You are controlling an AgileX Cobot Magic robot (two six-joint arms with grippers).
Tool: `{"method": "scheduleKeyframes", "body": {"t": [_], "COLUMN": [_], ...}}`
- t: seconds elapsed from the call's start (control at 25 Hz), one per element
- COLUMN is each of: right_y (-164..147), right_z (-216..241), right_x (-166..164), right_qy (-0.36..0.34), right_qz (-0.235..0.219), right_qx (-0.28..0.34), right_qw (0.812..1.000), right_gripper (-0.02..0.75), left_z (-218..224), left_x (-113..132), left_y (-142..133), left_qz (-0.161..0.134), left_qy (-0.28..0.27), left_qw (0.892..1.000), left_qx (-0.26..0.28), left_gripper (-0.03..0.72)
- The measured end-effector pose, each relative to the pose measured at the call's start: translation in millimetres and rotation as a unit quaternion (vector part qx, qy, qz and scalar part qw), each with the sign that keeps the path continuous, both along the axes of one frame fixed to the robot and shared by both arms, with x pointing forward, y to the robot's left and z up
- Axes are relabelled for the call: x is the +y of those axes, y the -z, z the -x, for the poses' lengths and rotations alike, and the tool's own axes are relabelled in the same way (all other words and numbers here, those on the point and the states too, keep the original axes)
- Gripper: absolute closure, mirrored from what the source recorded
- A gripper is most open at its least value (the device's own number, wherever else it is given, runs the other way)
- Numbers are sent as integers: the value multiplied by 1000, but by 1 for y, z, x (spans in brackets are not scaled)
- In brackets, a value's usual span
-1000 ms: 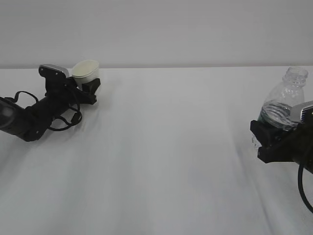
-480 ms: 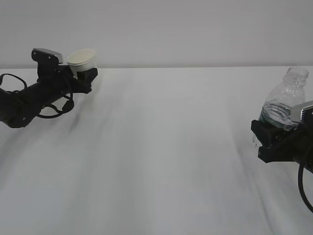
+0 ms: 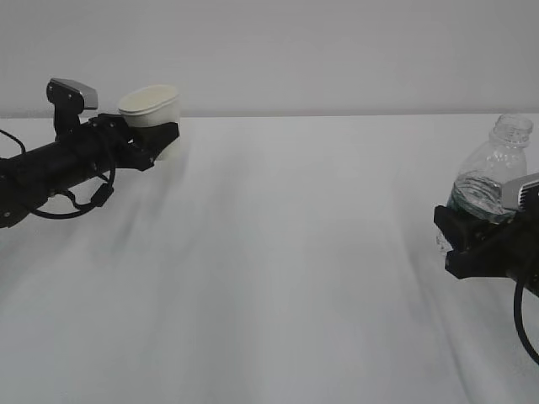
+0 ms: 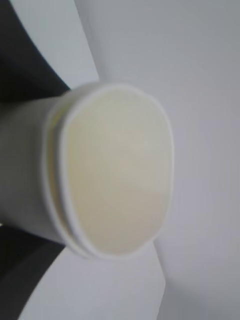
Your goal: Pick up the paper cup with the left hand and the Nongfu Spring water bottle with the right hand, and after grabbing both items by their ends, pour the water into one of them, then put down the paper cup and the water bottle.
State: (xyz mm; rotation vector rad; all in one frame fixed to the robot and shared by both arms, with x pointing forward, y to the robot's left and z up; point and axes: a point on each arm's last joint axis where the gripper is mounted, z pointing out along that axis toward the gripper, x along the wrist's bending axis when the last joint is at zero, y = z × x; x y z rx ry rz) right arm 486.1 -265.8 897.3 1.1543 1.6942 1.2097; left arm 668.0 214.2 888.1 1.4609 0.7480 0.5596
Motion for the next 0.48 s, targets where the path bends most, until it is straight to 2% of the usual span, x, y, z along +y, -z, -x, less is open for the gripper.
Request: {"method": "scheduleKeyframes", "body": {"t": [0.2, 0.48], "right_y": [0, 0], "right_z": [0, 0], "right_x": [0, 1], "right_qy": [0, -4], "right_qz": [0, 0], "right_qx": [0, 0], "right_qw": [1000, 1000], "right_gripper": [336, 337], "left_z": [17, 37], "left_x": [-13, -46], "left_y": [1, 7], "left_qz": [-6, -30], "left_qy": [93, 199], "left_qw": [995, 978], "left_qx": [22, 57], "left_gripper": [242, 244]}}
